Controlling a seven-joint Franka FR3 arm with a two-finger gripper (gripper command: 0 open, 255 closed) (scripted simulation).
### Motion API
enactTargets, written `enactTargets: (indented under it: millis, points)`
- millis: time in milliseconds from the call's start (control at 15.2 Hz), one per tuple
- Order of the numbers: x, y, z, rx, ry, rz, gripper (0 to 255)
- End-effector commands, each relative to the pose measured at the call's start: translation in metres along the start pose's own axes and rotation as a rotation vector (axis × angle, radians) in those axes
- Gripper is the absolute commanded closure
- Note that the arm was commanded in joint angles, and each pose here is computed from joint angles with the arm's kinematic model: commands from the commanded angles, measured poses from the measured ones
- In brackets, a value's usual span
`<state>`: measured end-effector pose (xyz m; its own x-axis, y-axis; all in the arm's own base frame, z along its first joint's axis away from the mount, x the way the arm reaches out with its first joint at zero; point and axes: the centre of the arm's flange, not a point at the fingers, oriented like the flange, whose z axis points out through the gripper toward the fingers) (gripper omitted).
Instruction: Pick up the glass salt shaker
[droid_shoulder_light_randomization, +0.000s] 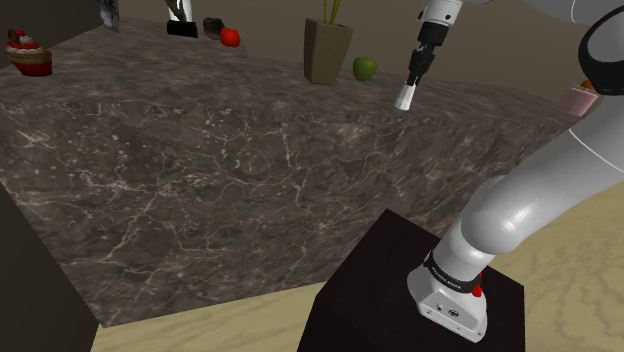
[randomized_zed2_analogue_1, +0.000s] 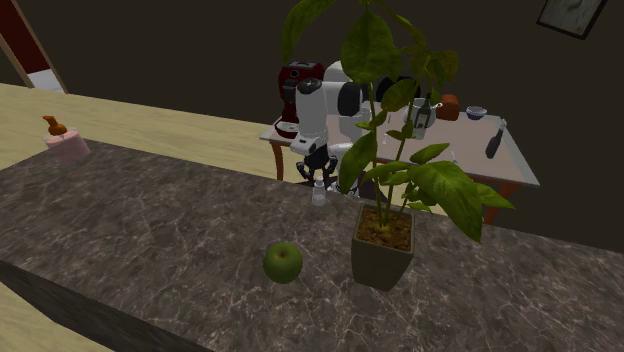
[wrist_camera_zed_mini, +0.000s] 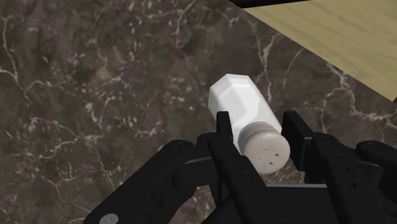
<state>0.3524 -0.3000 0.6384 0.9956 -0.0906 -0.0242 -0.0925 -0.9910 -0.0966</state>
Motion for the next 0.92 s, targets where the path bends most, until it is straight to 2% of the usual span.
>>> enactTargets:
  millis: [0, 858]
  points:
    - [0.001, 0.000, 0.001, 0.001, -0.002, 0.000, 255]
    - [-0.001, -0.007, -0.068, 0.001, -0.002, 0.000, 255]
